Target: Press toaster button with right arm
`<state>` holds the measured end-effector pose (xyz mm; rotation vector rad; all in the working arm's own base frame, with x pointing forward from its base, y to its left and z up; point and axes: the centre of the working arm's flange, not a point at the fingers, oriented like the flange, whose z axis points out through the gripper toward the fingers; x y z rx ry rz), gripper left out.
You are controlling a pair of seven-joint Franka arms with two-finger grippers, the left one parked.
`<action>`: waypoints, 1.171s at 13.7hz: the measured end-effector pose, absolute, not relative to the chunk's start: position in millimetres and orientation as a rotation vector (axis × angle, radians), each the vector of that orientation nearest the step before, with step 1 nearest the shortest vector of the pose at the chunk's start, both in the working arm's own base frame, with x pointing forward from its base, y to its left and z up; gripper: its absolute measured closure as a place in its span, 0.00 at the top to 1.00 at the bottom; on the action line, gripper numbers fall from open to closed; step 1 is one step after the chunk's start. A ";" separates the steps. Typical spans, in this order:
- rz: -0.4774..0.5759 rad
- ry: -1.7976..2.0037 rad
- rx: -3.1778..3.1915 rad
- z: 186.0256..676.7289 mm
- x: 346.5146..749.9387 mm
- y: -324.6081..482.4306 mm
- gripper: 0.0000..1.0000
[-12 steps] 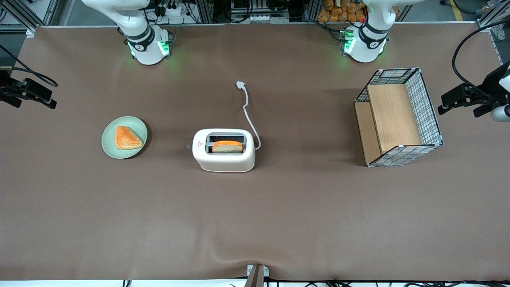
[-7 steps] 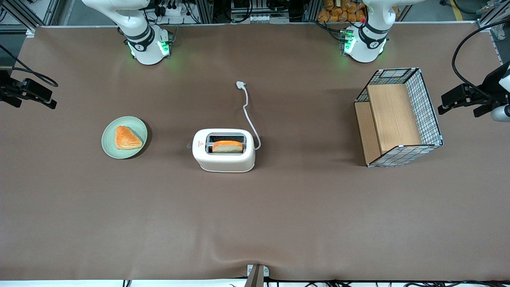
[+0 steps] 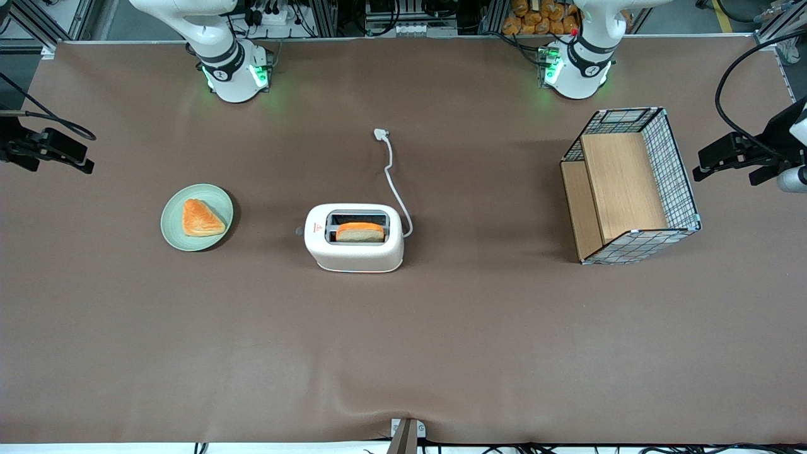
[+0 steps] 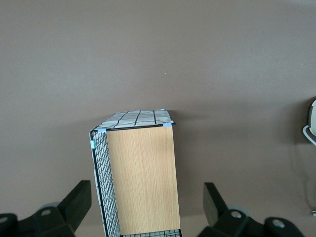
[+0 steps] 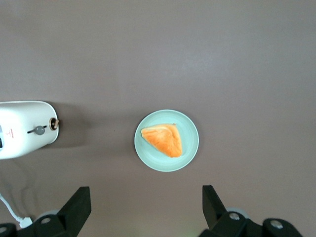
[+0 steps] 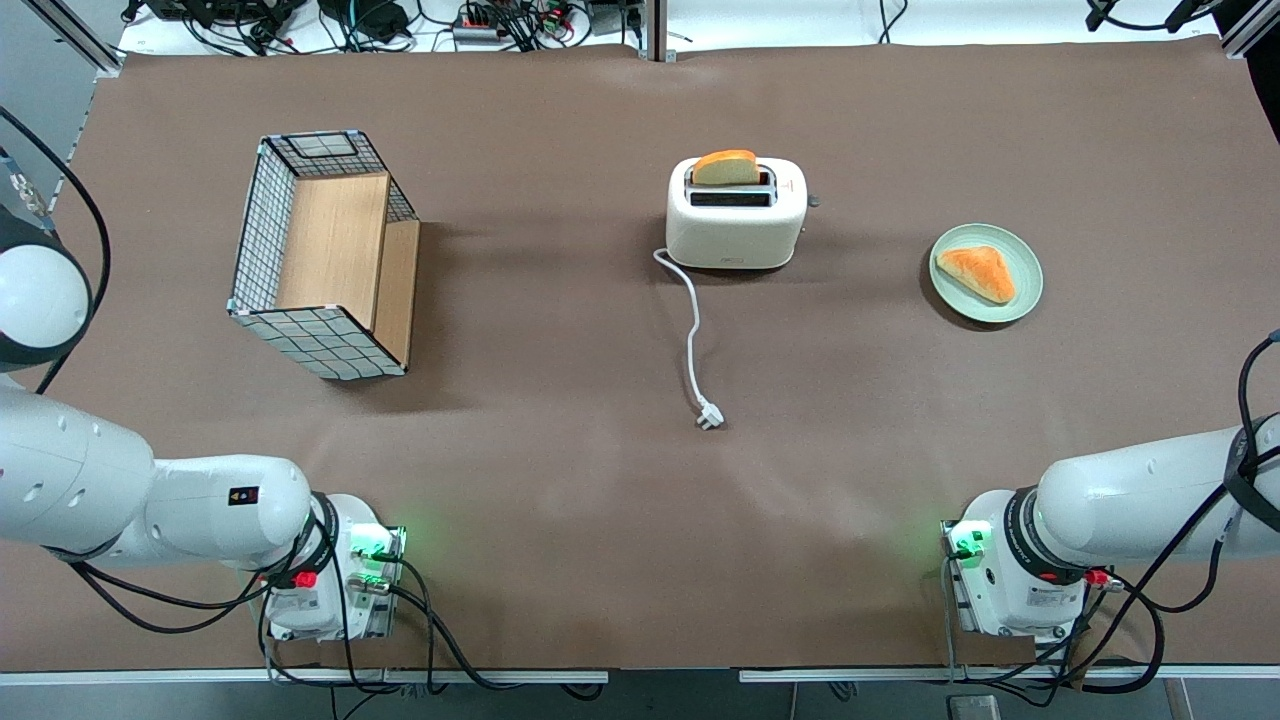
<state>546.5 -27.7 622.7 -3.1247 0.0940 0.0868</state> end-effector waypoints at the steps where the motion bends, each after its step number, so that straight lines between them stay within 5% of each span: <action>1: 0.108 0.089 -3.124 616.8 548.7 -26.1 1.00; 11: 0.319 0.050 -3.026 532.0 586.6 0.6 0.96; 16: 0.420 -0.005 -2.932 485.1 600.5 40.9 0.43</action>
